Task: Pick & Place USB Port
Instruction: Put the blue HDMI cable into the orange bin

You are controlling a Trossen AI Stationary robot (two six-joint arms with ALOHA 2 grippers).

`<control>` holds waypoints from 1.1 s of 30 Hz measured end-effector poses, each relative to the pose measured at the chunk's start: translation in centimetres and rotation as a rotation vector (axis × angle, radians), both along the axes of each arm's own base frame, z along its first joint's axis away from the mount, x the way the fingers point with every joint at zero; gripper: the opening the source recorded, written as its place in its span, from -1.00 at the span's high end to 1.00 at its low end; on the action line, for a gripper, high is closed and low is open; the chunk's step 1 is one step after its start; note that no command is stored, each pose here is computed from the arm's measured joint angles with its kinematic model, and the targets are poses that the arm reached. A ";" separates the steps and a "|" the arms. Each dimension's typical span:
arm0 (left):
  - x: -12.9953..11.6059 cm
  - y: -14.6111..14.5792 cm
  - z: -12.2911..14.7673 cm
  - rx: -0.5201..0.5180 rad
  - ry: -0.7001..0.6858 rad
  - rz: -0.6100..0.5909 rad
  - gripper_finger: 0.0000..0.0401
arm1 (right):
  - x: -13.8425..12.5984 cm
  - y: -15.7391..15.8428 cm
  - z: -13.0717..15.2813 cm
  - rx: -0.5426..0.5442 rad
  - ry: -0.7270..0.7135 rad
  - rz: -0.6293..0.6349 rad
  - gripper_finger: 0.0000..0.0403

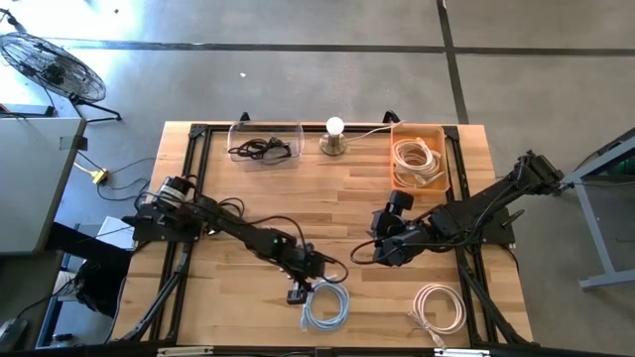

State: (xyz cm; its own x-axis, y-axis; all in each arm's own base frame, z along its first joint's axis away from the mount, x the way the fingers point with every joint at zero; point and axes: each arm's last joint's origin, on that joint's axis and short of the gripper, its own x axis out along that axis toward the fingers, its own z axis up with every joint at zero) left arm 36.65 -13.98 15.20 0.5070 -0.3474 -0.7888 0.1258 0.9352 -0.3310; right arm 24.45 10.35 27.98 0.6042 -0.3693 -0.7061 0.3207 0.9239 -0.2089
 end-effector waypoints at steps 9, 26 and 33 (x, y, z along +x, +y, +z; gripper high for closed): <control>0.2 -0.1 -0.6 -0.022 0.007 -0.014 0.04 | 0.0 0.0 0.0 0.002 0.000 0.000 -0.18; 0.5 0.7 -1.8 0.183 -0.032 -0.077 0.99 | 0.0 0.0 0.0 0.003 0.002 0.001 -0.18; 0.6 0.7 -1.6 0.213 -0.027 -0.096 1.00 | 0.0 0.0 0.0 0.001 0.004 0.001 -0.18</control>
State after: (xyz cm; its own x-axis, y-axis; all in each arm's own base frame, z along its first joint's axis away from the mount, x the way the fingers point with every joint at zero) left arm 37.24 -13.29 13.61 0.5016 -0.2222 -0.8361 0.2235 0.9669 -0.1228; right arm 24.42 10.34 27.96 0.6017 -0.3682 -0.7088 0.3192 0.9243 -0.2092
